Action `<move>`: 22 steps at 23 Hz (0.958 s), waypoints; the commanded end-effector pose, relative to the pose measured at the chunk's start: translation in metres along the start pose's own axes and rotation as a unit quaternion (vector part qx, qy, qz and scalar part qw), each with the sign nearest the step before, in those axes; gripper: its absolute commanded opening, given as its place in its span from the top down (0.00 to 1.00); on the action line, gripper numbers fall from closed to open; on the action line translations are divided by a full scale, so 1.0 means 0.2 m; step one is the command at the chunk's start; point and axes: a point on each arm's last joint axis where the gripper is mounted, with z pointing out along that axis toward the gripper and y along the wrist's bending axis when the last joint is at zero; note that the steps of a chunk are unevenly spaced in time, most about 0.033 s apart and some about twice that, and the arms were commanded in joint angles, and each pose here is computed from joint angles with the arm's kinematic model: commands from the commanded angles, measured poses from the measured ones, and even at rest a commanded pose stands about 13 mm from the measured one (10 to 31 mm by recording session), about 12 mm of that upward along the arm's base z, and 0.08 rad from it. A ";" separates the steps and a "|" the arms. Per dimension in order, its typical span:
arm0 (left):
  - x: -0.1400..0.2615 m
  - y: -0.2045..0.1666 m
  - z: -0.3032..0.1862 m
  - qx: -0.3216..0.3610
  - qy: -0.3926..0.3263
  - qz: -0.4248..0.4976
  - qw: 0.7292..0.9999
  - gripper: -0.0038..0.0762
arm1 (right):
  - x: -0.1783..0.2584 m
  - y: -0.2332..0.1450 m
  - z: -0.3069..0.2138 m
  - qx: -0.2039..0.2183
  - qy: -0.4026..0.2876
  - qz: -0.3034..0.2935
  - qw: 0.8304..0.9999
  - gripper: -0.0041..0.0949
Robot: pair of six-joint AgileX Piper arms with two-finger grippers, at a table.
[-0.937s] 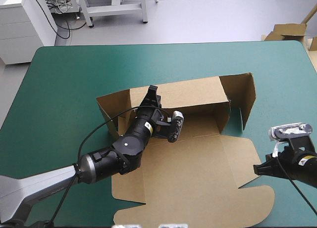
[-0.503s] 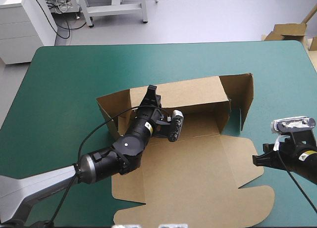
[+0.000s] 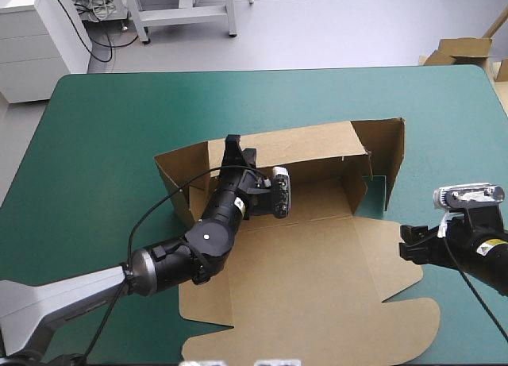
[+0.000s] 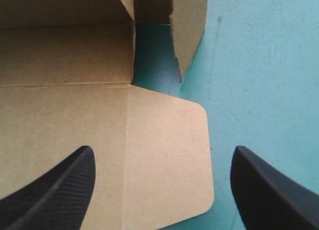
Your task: Fold the box
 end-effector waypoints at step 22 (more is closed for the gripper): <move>-0.06 0.00 0.03 -0.040 -0.004 0.011 0.999 0.96 | -1.12 -0.26 0.40 -0.030 -0.044 -0.009 0.999 0.26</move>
